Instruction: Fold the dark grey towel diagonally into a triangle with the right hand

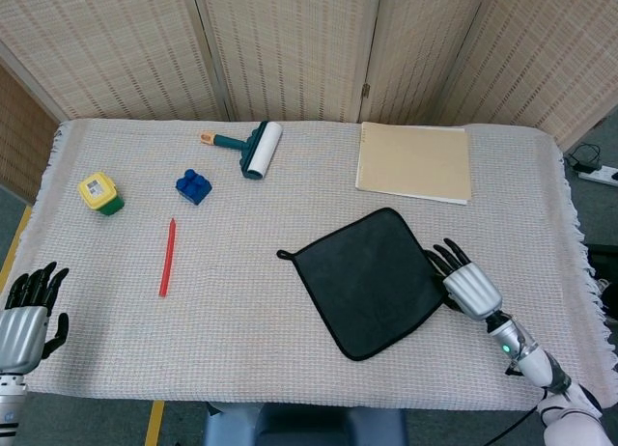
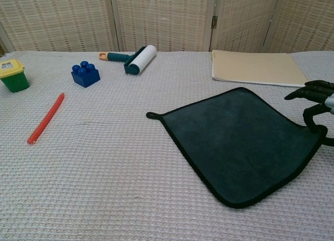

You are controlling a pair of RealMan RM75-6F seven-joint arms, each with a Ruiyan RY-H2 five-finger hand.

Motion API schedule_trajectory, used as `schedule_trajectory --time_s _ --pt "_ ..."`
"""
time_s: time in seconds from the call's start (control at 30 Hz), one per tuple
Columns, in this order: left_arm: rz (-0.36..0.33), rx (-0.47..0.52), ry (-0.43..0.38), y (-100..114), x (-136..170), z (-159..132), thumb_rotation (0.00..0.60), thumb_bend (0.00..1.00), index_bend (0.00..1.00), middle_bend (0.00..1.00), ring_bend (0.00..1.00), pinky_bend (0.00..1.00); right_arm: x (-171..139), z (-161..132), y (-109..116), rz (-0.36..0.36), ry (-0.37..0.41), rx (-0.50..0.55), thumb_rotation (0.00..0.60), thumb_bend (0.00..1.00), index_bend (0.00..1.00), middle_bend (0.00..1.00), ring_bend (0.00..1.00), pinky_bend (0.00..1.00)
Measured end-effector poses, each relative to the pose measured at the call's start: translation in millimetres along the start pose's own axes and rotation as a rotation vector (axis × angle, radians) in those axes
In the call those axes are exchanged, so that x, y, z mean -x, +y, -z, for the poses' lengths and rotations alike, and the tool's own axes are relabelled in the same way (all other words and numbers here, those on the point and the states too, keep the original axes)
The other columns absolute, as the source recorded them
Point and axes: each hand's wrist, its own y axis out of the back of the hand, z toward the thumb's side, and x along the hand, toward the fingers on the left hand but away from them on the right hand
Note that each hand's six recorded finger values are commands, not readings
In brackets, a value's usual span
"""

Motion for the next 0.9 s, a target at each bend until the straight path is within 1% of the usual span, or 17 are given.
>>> schedule_trajectory --time_s 0.27,0.5,0.7,0.9 --pt "-0.004 0.021 0.0 3 0 1 0.6 0.67 0.03 0.04 0.0 0.0 29 -13 21 0.073 0.076 -0.028 0.6 0.48 0.69 0.17 0.1 0.0" --pt "-0.003 0.054 -0.01 7 1 1 0.6 0.67 0.03 0.04 0.0 0.0 76 -38 40 0.126 0.154 -0.033 0.6 0.47 0.69 0.17 0.11 0.0" --pt "-0.004 0.087 -0.016 11 2 3 0.6 0.67 0.03 0.04 0.0 0.0 112 -60 43 0.115 0.191 -0.037 0.6 0.48 0.69 0.17 0.11 0.0" --pt "-0.015 0.119 -0.014 18 3 8 0.6 0.67 0.03 0.04 0.0 0.0 137 -85 44 0.113 0.229 -0.023 0.6 0.47 0.69 0.17 0.11 0.0"
